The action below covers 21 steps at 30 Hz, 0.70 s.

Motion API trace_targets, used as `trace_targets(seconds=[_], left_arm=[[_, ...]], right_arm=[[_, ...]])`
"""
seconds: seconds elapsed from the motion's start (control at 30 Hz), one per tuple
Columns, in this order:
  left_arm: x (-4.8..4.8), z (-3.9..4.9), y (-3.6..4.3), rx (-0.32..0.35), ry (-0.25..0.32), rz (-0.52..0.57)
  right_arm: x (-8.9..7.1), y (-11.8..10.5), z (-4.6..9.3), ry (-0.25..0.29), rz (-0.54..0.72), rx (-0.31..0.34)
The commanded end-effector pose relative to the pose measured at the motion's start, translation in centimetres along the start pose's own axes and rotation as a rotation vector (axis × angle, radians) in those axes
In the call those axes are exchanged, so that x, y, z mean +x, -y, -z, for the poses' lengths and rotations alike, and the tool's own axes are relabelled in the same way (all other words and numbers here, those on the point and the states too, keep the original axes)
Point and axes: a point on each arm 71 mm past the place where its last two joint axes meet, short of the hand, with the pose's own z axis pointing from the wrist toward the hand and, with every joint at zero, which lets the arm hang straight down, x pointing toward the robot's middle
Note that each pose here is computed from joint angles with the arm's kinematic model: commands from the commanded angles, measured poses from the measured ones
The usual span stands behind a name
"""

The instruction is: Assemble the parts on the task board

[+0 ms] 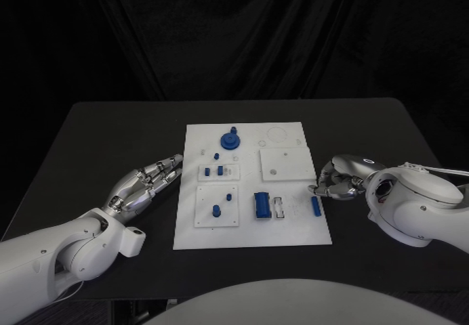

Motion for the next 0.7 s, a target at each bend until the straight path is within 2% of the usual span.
trace_targets(seconds=[0.03,0.7], left_arm=[[0.11,0.02,0.97,0.143,-0.005,0.008],[0.12,-0.15,0.86,0.139,-0.008,0.01]], right_arm=[[0.5,0.3,0.1,-0.024,0.065,0.021],[2.0,0.1,0.1,-0.088,0.096,0.021]])
